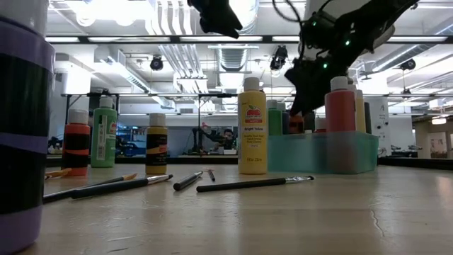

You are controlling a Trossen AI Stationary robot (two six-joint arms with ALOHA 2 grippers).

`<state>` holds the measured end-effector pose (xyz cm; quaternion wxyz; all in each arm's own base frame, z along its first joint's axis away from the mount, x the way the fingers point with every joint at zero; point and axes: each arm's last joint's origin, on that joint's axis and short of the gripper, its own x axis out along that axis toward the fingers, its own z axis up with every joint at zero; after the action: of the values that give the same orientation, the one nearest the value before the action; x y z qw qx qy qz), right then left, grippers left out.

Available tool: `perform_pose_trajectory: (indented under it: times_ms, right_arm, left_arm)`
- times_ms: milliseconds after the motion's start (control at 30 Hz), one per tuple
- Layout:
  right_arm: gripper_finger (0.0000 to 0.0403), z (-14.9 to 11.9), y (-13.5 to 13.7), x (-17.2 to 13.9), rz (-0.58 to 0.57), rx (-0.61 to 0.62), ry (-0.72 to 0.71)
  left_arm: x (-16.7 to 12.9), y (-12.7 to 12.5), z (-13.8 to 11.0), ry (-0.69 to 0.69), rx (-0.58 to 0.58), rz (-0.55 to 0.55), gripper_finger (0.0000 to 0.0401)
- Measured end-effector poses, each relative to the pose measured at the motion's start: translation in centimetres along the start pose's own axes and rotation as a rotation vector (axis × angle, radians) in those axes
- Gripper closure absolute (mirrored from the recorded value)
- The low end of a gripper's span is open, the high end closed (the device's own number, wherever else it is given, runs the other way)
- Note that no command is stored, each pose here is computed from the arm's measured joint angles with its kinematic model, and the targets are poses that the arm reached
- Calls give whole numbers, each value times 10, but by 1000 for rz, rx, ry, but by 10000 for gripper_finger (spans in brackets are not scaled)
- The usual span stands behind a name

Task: Pick & Place Paint Supplies
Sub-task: Put the small orange paint bottle into the green bin

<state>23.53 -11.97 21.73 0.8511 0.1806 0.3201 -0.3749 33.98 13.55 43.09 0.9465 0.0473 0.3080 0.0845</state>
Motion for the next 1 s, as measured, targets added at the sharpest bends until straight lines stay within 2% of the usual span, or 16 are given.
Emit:
perform_pose_trajectory:
  times_ms: [100, 500, 1000]
  right_arm:
    - [294, -5, -1, 11, -8, -4, 49]
    - [294, -10, -1, 31, -43, -22, 77]
    - [293, -11, -2, 41, -78, -9, 56]
  left_arm:
    - [0, 1, 0, 2, -1, 1, 149]
    - [0, 2, -1, 5, -1, 3, 149]
    - [0, 2, -1, 5, 0, 4, 149]
